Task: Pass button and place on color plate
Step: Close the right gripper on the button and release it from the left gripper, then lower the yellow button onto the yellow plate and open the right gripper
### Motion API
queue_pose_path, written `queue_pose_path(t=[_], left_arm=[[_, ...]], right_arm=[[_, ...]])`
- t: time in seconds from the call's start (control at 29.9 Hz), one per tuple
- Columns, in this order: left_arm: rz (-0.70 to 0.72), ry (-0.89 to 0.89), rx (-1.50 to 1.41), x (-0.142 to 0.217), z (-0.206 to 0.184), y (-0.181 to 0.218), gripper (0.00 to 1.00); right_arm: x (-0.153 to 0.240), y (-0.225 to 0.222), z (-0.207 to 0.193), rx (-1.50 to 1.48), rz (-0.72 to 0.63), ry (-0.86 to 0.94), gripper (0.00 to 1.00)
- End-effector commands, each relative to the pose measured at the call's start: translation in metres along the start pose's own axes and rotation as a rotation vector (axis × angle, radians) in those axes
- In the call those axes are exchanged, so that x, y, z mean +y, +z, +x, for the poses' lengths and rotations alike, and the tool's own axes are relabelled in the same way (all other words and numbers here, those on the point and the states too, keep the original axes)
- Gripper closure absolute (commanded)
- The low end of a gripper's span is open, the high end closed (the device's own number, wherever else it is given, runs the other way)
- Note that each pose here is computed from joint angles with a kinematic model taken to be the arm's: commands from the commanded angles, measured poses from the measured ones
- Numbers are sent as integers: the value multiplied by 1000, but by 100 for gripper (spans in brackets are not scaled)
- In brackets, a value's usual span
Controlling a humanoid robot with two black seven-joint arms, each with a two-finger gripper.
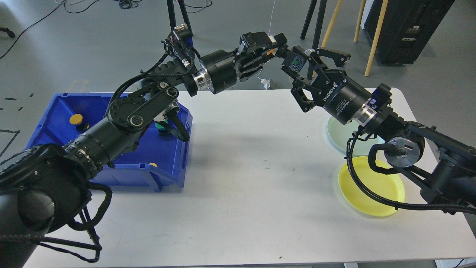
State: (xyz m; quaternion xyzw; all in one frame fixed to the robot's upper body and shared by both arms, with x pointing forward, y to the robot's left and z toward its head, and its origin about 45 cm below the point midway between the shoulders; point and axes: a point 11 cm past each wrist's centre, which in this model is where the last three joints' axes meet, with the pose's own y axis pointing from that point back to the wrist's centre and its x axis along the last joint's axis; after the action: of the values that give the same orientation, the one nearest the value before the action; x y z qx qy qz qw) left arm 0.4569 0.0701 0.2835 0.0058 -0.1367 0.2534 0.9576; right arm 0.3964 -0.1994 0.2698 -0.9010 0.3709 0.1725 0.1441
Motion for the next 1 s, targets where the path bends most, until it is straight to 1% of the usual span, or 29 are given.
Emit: queue_pose_path(t=[0.0,0.03,0.1,0.13,0.17,0.2,0.23,0.27,0.37,0.47,0.57,0.63,0.73,0.8,0.94,0.97], left_arm=[[-4,0,3,-1,-1,1,85],[-4,0,5,-1,0,1,77],[-13,7,21,-1,0,1,40],[-26,19,45,-1,0,2,18],[-38,34,74,0,2,1,13],[-45,42,88,1,2,2,11],[-52,50,101,1,4,2,5],[-49,61,106,4,7,1,4],[-34,99,117,16,18,-7,3],[-52,157,129,30,38,-2,3],[-53,198,118,47,56,1,3],[-33,235,87,68,75,4,4],[12,243,19,99,92,7,3],[68,213,-44,120,96,8,3],[291,93,-284,172,103,7,3],[363,56,-365,185,106,6,3]], right_arm=[[1,1,3,4,0,22,100],[1,0,3,3,2,24,100],[3,1,5,-4,7,38,100],[5,2,7,-4,7,50,100],[6,3,9,-5,9,63,100],[7,3,10,-10,13,71,100],[9,2,12,-19,21,85,100],[12,2,15,-31,34,97,100],[32,6,29,-82,75,175,100],[62,23,40,-224,127,289,100],[108,60,46,-456,158,484,100],[147,89,43,-598,163,617,100],[201,121,39,-723,184,798,100],[221,139,37,-797,206,889,100],[240,160,34,-876,182,1010,100],[240,162,34,-884,180,1023,95]])
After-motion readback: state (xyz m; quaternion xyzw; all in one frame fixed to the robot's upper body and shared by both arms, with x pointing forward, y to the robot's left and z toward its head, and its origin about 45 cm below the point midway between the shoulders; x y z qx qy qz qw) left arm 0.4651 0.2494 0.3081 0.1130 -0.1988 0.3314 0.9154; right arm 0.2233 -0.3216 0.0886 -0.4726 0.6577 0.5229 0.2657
